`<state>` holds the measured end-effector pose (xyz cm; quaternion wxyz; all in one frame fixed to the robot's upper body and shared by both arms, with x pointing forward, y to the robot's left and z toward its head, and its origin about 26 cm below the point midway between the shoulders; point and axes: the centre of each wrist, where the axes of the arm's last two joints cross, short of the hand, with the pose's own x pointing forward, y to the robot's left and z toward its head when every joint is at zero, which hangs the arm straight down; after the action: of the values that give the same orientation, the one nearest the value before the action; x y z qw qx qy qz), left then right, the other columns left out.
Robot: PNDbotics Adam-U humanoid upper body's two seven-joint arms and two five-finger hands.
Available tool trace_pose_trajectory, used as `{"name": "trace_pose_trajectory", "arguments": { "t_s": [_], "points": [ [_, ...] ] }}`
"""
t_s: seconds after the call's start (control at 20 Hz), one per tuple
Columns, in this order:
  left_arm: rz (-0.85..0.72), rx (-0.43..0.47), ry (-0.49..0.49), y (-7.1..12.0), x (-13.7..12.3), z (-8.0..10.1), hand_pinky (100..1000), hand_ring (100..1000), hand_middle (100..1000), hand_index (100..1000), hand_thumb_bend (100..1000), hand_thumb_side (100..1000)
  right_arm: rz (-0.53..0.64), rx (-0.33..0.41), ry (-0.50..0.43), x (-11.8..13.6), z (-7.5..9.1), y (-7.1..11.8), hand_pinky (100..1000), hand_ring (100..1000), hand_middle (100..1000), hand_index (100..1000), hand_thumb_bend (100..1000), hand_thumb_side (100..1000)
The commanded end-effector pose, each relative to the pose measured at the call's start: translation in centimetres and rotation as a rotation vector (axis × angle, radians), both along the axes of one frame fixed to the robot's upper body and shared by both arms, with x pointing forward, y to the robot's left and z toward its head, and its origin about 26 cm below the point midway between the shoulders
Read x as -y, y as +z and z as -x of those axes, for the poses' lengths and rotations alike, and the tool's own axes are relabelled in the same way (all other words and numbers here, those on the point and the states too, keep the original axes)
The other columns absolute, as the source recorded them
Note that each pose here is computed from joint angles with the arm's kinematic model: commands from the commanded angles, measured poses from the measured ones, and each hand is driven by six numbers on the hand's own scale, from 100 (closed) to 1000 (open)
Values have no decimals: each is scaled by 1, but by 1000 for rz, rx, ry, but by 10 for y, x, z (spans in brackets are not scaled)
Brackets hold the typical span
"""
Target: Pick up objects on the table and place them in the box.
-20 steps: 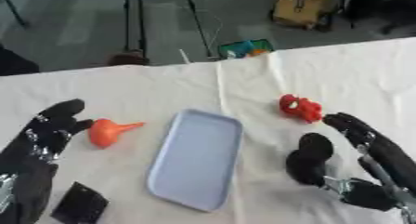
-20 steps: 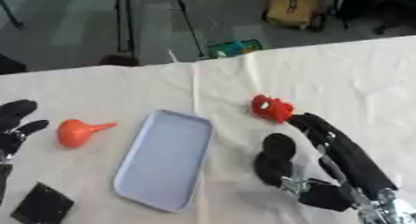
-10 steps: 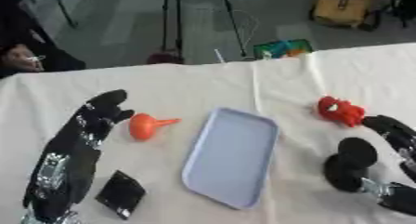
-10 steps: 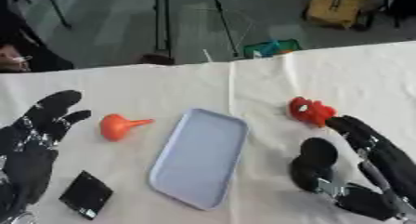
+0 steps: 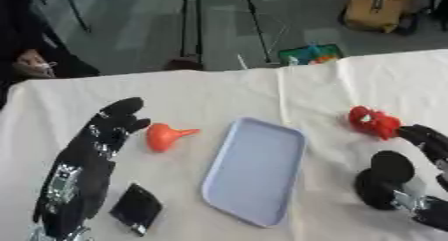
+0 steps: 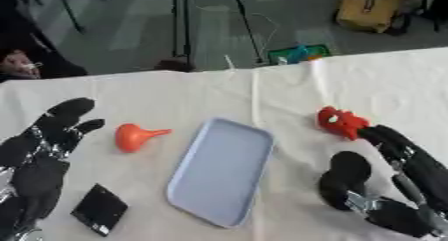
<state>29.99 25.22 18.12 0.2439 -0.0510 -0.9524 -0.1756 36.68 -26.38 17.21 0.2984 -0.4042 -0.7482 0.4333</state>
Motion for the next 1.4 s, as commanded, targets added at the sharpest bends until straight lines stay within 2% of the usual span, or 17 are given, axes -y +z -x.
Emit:
{"name": "trace_pose_trajectory", "arguments": {
  "t_s": [0.05,0.45,0.5,0.55,1.1,1.4],
  "points": [
    [-9,26,-10,7,1,1,873,951,859,801,135,1000,7,25,-12,2,0,7,919,1000,927,988,675,984],
    [-10,23,-13,6,1,1,874,952,859,802,135,1000,22,13,-12,4,-1,5,931,1000,942,1000,693,978],
    [-10,23,-13,6,1,1,874,952,859,802,135,1000,25,8,-12,5,-2,5,932,1000,943,1000,647,943],
    [-10,23,-13,6,1,1,874,952,860,802,134,1000,26,-3,-20,7,-2,5,933,1000,944,1000,706,966],
    [-12,23,-18,6,2,1,874,953,860,802,133,1000,38,-113,-57,19,-16,-7,931,1000,939,1000,725,938],
    [-13,22,-22,6,3,1,874,953,860,802,132,1000,34,-132,-77,23,-20,-12,930,1000,935,1000,728,929]
  ]
}}
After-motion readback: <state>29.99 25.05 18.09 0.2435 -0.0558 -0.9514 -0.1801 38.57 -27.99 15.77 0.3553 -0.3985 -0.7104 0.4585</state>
